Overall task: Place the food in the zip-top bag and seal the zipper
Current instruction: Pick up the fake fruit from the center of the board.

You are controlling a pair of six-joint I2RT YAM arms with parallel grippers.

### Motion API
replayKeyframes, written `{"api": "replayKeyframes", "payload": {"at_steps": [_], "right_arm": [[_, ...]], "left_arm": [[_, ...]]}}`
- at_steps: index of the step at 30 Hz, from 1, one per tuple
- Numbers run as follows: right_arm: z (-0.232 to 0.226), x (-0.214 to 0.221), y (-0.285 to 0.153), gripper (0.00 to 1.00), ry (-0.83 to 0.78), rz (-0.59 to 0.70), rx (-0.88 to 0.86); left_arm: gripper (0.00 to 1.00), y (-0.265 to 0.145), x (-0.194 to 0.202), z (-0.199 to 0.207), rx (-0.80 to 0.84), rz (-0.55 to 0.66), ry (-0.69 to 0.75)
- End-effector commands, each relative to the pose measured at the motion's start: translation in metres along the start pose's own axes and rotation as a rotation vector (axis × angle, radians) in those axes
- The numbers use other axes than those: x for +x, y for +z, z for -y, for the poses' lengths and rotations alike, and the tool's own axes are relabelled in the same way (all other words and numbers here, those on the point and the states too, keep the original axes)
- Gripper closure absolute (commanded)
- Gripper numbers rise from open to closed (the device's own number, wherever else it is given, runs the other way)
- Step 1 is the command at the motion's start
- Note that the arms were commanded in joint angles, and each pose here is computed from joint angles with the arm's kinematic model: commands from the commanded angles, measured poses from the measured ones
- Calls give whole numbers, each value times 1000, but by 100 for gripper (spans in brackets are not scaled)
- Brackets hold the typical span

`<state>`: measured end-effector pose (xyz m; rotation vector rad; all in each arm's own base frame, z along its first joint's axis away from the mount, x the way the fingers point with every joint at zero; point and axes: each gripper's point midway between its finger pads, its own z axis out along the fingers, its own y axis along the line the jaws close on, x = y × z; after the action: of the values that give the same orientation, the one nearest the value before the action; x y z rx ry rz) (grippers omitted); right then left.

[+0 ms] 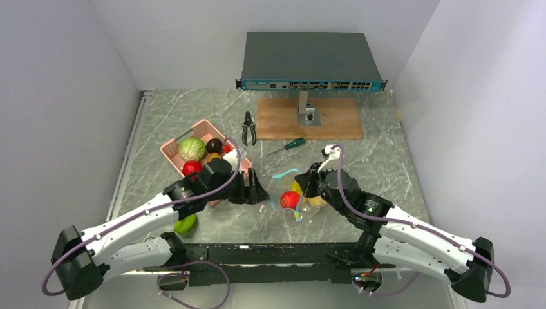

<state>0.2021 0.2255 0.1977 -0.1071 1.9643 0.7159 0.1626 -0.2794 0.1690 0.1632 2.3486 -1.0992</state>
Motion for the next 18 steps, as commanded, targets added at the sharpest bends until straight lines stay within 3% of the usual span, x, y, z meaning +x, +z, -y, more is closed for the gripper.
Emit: {"api": "replayKeyframes", "payload": {"at_steps": [1, 6, 11, 18], "right_arm": [[-8, -16, -1, 100, 15, 53, -19], [-9, -15, 1, 100, 13, 49, -23], [-10, -14, 2, 100, 9, 44, -27], [-9, -12, 1, 100, 13, 40, -26]], "left_arm": [[18, -24, 1, -33, -188, 31, 14], [11, -71, 3, -101, -559, 123, -72], [1, -124, -4, -148, -833, 302, -156], [0, -178, -21, -166, -931, 548, -285]]}}
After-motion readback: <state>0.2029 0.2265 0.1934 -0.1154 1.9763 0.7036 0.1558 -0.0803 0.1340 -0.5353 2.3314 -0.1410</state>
